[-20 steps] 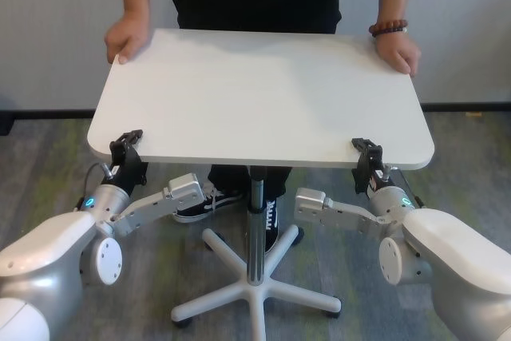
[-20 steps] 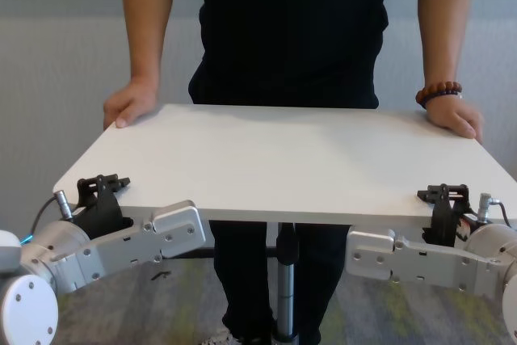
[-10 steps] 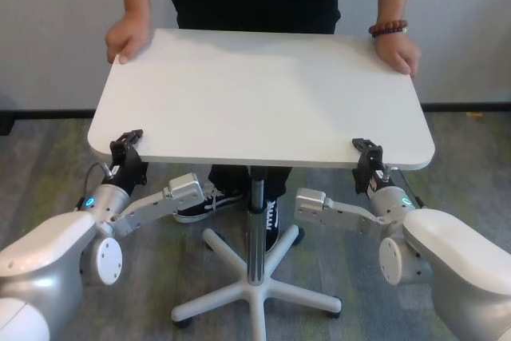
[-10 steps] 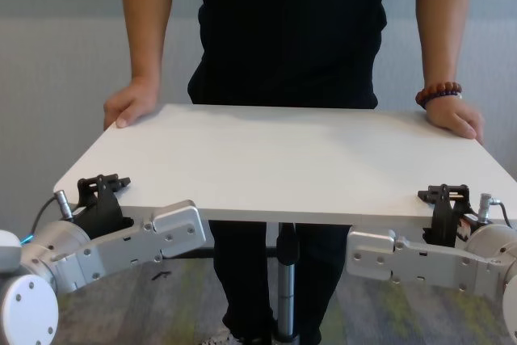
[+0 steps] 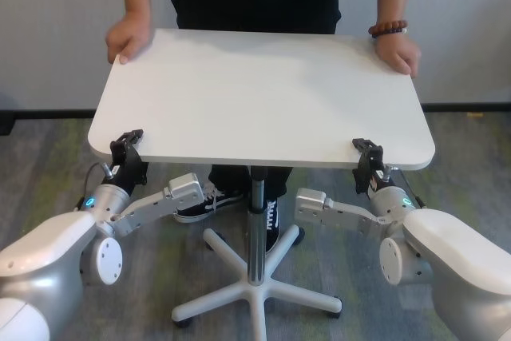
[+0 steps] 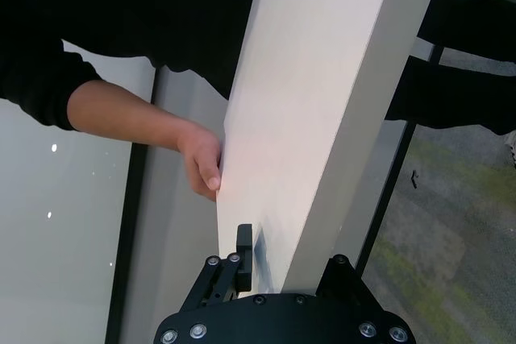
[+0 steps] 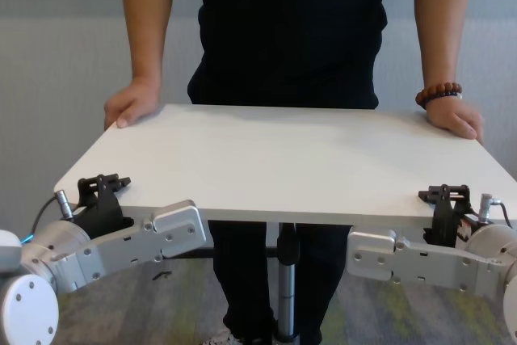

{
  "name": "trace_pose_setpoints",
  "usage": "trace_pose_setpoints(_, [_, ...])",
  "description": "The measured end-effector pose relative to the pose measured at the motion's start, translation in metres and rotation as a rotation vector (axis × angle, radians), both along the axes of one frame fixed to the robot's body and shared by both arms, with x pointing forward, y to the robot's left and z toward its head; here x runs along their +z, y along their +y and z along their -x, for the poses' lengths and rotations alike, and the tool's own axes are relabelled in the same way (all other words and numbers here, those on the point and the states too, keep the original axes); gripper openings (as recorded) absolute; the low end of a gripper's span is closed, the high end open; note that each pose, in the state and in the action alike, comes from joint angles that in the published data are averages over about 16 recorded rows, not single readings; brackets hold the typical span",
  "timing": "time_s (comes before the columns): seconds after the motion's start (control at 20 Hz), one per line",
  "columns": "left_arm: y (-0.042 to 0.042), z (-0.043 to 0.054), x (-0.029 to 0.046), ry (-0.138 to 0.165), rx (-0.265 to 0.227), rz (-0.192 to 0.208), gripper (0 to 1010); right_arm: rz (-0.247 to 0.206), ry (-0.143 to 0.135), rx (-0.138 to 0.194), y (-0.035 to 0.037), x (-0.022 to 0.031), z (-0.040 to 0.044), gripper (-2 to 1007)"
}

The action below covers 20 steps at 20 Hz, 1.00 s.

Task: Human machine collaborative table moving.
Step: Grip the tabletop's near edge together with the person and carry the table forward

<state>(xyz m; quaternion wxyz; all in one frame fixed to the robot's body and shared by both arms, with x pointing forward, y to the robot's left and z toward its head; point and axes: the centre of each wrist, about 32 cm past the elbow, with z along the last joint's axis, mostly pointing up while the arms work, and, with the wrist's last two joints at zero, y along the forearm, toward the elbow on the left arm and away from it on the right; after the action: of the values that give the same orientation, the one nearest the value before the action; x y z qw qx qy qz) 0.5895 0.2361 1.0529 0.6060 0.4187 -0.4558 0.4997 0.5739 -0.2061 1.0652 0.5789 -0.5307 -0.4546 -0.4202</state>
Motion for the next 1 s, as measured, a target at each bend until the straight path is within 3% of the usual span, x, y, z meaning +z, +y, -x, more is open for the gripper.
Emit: trace_pose_setpoints(1.0, [0.0003, -0.0001, 0.0001, 0.000, 0.001, -0.001, 340, 0.001, 0.000, -0.001, -0.0004, 0.0001, 0.0000, 286])
